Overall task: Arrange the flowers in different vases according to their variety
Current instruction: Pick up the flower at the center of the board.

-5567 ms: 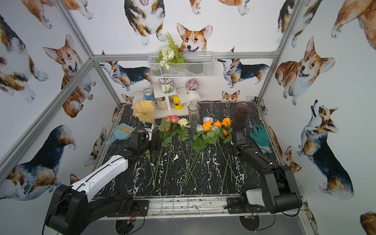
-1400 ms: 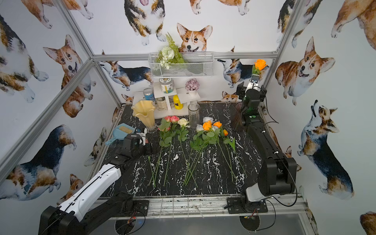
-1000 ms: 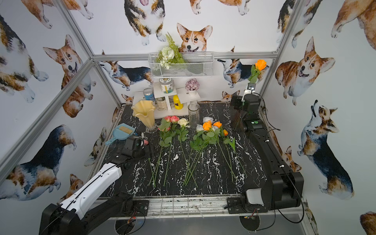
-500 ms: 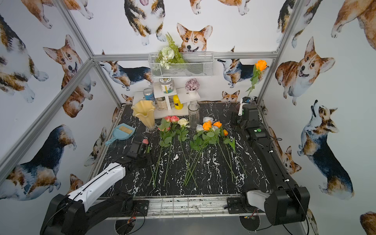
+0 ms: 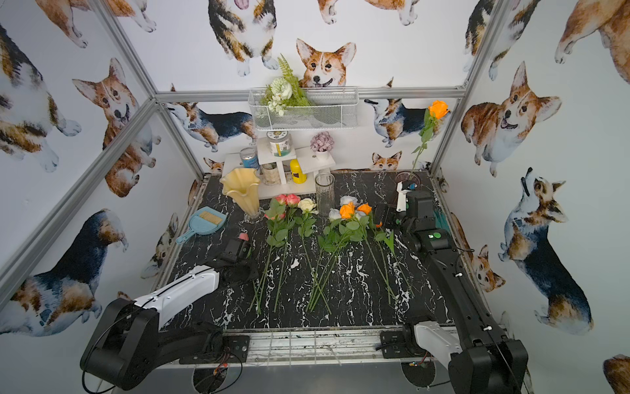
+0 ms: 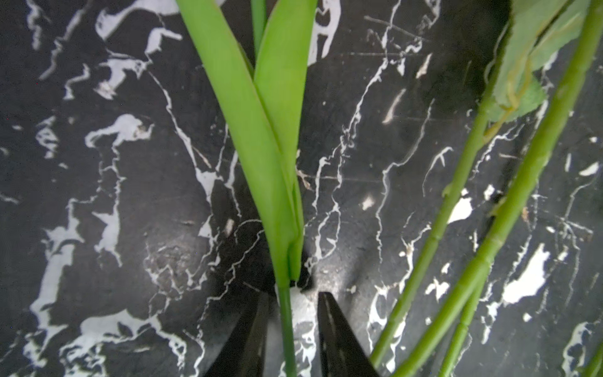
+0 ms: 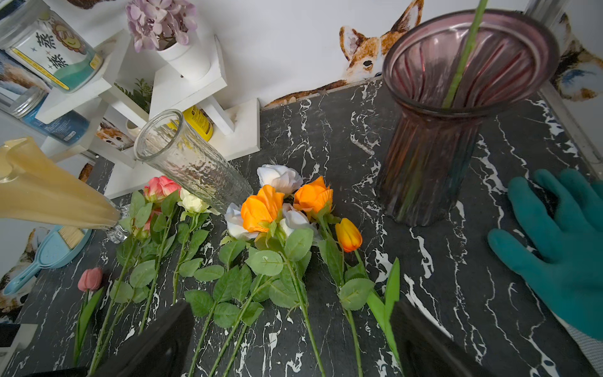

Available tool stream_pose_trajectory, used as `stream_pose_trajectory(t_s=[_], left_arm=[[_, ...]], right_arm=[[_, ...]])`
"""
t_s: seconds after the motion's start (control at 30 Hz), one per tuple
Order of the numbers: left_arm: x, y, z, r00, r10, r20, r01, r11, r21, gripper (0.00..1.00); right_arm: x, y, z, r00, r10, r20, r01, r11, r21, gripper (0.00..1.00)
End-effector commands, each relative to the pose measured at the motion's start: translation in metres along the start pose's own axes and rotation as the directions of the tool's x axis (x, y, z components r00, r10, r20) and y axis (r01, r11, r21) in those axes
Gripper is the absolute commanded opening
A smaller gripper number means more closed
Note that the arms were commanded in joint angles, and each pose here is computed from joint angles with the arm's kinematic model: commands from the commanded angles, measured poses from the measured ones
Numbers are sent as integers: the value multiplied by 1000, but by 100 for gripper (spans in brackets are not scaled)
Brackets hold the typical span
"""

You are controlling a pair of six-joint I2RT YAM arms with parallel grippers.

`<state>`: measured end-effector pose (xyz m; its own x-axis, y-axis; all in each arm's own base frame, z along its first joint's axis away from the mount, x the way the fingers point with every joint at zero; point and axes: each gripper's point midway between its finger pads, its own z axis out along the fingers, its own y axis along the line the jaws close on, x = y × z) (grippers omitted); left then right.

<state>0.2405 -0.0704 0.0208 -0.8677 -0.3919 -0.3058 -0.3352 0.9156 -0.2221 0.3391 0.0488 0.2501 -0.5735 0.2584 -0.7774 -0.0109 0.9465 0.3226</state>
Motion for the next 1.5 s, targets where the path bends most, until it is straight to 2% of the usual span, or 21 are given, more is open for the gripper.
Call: stream_pose_trajectory(t_s=[0.0, 0.07, 0.27, 0.43, 0.6, 0.73, 0.83, 1.03, 1.07, 1.2, 1.37, 1.47], left_arm=[[-5, -4, 1, 1000, -11, 17, 11, 1000, 16, 21], [-5, -3, 1, 1000, -10, 19, 10, 1000, 13, 14], [-8, -1, -4, 999, -8, 37, 8, 1000, 0, 1], [-17, 1, -14, 997, -5, 80, 6, 1000, -17, 0], [-40, 4, -46, 978, 0, 208, 8, 999, -37, 0], [-60, 8, -83, 935, 19, 354, 0, 998, -55, 0], [-76, 11, -115, 882, 30, 471, -2, 998, -62, 0], [-118, 3, -179, 731, 108, 674, -58, 994, -97, 0], [-131, -6, -200, 689, 115, 716, -72, 993, -91, 0], [-168, -33, -241, 562, 173, 809, -148, 983, -108, 0], [-217, -70, -291, 391, 192, 900, -206, 972, -117, 0], [-245, -86, -311, 318, 198, 927, -224, 966, -130, 0]], right_arm=[[6, -1, 1, 1000, 7, -15, -7, 1000, -3, 100], [10, -1, 4, 1000, 9, -27, -9, 1000, -8, 100], [22, -4, 10, 999, 24, -43, -25, 1000, -12, 100], [26, -4, 12, 999, 29, -44, -30, 999, -20, 100], [30, -4, 14, 998, 33, -50, -34, 999, -27, 100], [32, -3, 15, 998, 40, -49, -41, 999, -36, 100], [34, -3, 16, 998, 48, -48, -50, 998, -43, 100], [38, 1, 17, 997, 59, -50, -63, 996, -69, 100], [39, 1, 17, 997, 60, -53, -64, 995, -72, 100], [42, 3, 15, 997, 61, -55, -65, 994, -84, 100], [47, 2, 12, 997, 59, -56, -64, 994, -85, 100], [51, 2, 11, 996, 60, -60, -65, 994, -90, 100]])
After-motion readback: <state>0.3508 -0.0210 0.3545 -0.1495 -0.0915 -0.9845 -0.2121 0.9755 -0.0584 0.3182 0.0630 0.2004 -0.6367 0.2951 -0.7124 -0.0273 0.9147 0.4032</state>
